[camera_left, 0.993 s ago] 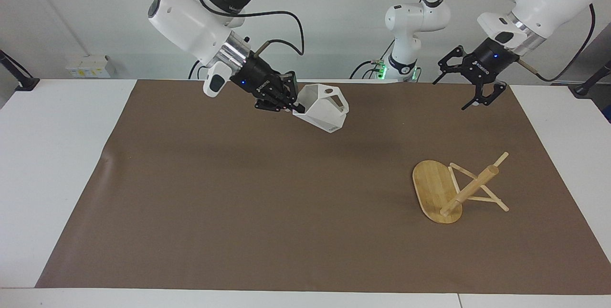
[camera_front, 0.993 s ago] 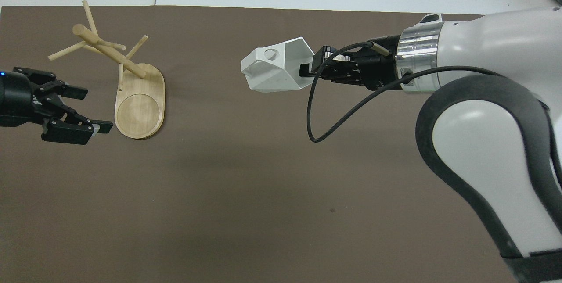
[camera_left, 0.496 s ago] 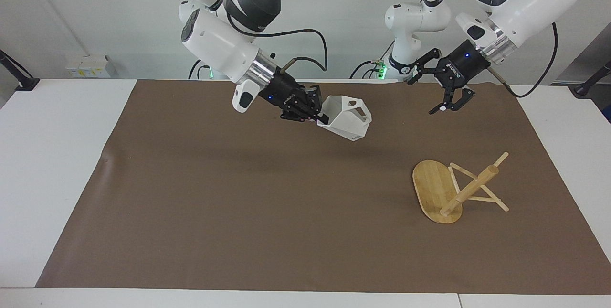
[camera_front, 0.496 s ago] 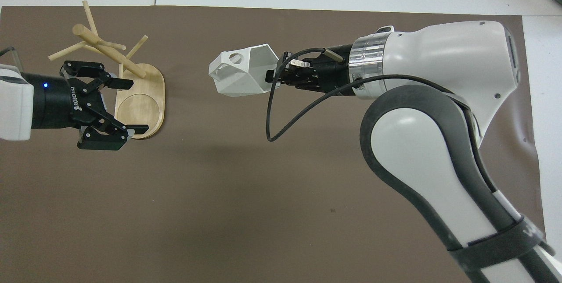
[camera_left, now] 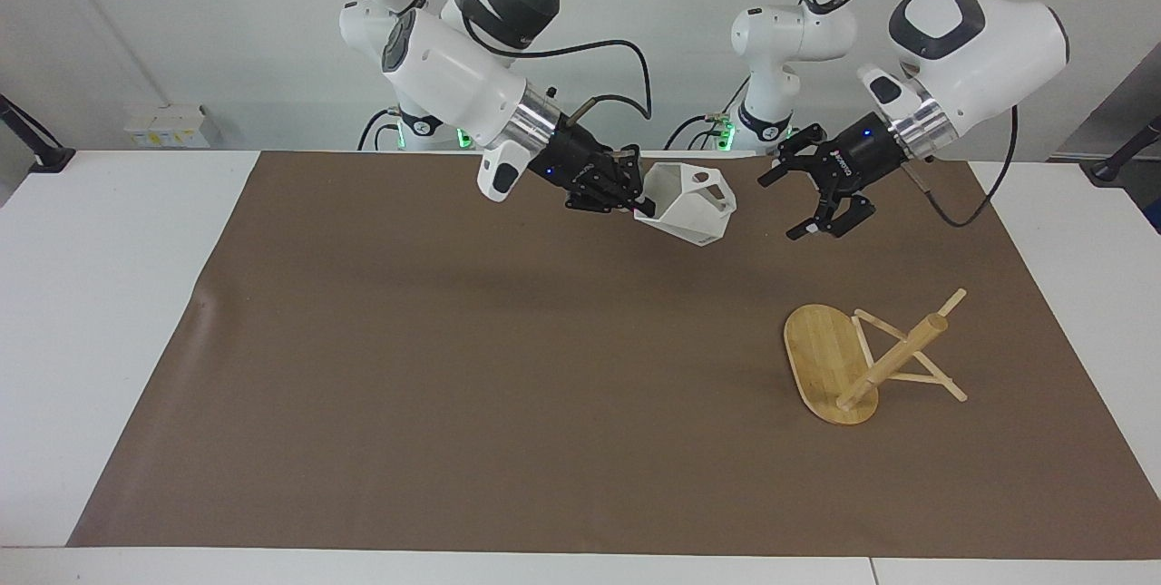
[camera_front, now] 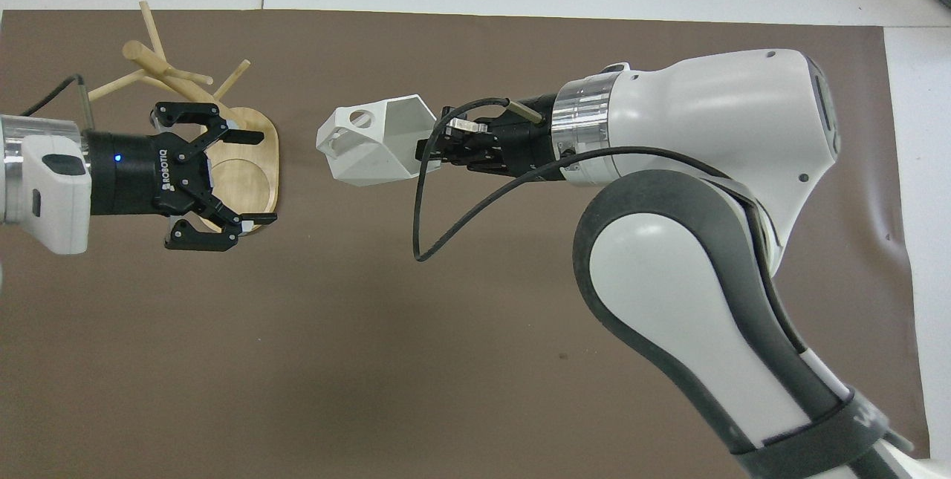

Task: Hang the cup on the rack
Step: 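Lift the cup with the right gripper while the left gripper approaches it, then close the left gripper on the cup held by the right gripper, then open the right gripper and withdraw it while the left gripper holds the cup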

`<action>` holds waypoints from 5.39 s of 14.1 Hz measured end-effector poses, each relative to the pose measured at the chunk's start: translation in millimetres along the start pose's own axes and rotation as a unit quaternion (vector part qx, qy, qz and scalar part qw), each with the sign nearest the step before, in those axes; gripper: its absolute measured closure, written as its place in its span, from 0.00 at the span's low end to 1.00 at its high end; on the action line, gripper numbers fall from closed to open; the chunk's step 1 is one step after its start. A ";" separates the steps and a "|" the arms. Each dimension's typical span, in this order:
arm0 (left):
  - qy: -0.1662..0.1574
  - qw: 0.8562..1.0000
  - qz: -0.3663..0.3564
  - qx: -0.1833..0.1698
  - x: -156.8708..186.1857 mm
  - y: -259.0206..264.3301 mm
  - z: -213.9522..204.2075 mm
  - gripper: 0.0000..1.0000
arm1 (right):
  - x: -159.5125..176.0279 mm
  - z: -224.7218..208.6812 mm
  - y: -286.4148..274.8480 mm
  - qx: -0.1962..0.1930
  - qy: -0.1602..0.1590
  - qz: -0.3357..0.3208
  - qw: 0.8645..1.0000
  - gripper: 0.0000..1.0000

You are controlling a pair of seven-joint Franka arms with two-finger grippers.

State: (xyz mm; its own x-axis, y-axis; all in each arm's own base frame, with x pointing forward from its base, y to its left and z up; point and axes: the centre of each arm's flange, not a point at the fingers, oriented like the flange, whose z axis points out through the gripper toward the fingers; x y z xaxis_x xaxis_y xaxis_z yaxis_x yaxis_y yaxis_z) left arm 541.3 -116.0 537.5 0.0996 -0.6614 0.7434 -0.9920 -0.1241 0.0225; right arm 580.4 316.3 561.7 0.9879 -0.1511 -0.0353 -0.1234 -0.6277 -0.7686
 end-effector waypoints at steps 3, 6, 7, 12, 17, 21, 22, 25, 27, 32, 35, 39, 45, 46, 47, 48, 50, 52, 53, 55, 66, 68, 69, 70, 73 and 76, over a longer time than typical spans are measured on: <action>0.025 0.999 0.017 -0.020 -2.2 -3.8 29.1 0.00 | -5.3 15.8 -6.5 0.009 0.003 -0.003 1.000 0.96; 0.046 0.999 0.013 -0.024 8.6 2.6 47.2 0.00 | -7.1 29.7 -5.8 0.013 -0.001 0.002 1.000 0.96; 0.047 0.999 0.012 -0.024 9.7 4.1 51.3 0.00 | -7.7 31.4 -5.9 0.013 -0.003 0.002 1.000 0.96; 0.059 0.998 0.006 -0.018 12.2 4.6 53.4 0.00 | -11.7 34.0 -9.8 0.015 -0.007 0.003 1.000 0.96; 0.070 0.997 0.001 -0.015 14.1 4.4 52.4 0.00 | -11.9 34.1 -10.0 0.015 -0.007 0.003 1.000 0.96; 0.074 0.997 -0.001 -0.014 14.8 4.4 51.1 0.00 | -11.9 34.1 -10.0 0.015 -0.007 0.003 1.000 0.96; 0.075 0.997 -0.001 -0.013 15.0 4.4 50.5 0.00 | -11.8 33.9 -10.1 0.015 -0.007 0.003 1.000 0.96; 0.076 0.997 0.000 -0.012 15.7 4.6 48.9 0.12 | -11.8 33.8 -10.3 0.015 -0.007 0.003 1.000 0.96; 0.076 0.997 0.001 -0.010 14.0 3.7 47.3 0.30 | -12.5 34.4 -11.0 0.015 -0.008 0.002 1.000 0.96; 0.076 0.997 0.001 -0.010 13.9 3.8 47.3 0.30 | -12.5 34.4 -11.0 0.015 -0.008 0.002 1.000 0.96; 0.076 0.997 0.001 -0.010 13.9 3.8 47.2 0.30 | -12.5 34.3 -11.1 0.015 -0.008 0.002 1.000 0.96; 0.076 0.997 -0.006 -0.008 12.5 3.0 46.2 0.30 | -12.2 30.7 -14.8 0.015 -0.004 -0.004 1.000 0.61; 0.076 0.997 -0.012 -0.003 9.7 1.0 43.3 0.30 | -11.4 26.6 -16.8 0.016 0.000 -0.005 1.000 0.00; 0.075 0.997 -0.015 0.003 7.2 -1.0 40.4 0.30 | -10.5 25.0 -16.6 0.016 0.002 -0.005 1.000 0.00; 0.075 0.997 -0.018 0.008 3.9 -3.0 37.7 0.30 | -9.3 21.9 -17.2 0.016 0.006 -0.006 1.000 0.00; 0.073 0.997 -0.022 0.015 -0.3 -4.7 36.0 0.30 | -7.8 17.3 -17.9 0.014 0.012 -0.011 1.000 0.00; 0.066 0.997 -0.032 0.037 -11.3 -7.7 36.1 0.30 | -0.3 2.4 -14.8 -0.003 0.033 -0.038 0.999 0.00; 0.054 0.995 -0.047 0.066 -25.2 -10.3 38.0 0.30 | 12.0 -15.9 -6.1 -0.016 0.055 -0.066 0.996 0.00; 0.048 0.994 -0.057 0.083 -31.5 -11.6 38.7 0.30 | 19.5 -26.6 0.0 -0.025 0.067 -0.074 0.995 0.00; 0.039 0.990 -0.073 0.111 -37.9 -13.2 40.5 0.30 | 35.4 -46.7 17.0 -0.066 0.093 -0.091 0.989 0.00; 0.013 0.961 -0.179 0.210 -56.3 -5.5 59.5 0.30 | 98.2 -188.5 144.7 -0.279 0.148 -0.180 0.932 0.00; 0.016 0.954 -0.206 0.217 -59.4 -5.2 58.7 0.30 | 106.9 -219.9 174.8 -0.302 0.146 -0.185 0.924 0.00; 0.018 0.950 -0.219 0.222 -60.3 -5.4 57.8 0.30 | 109.4 -235.6 187.4 -0.310 0.148 -0.183 0.921 0.00; 0.021 0.946 -0.232 0.226 -60.8 -5.8 56.7 0.30 | 109.9 -249.5 195.9 -0.316 0.150 -0.180 0.919 0.00; 0.026 0.934 -0.260 0.243 -63.8 -6.9 53.3 0.30 | 105.6 -287.8 209.5 -0.346 0.161 -0.170 0.909 0.00; 0.024 0.927 -0.274 0.256 -69.8 -6.2 52.6 0.30 | 99.0 -303.3 220.8 -0.413 0.130 -0.177 0.884 0.00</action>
State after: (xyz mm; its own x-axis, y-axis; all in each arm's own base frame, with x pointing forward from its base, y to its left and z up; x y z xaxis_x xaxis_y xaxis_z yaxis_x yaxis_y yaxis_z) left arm 544.6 -108.0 450.3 0.5612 -0.3631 0.7438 -0.6258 -0.7742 0.0943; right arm 622.4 -68.9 582.2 0.9366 0.0631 0.3446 0.0558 -0.9980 0.0309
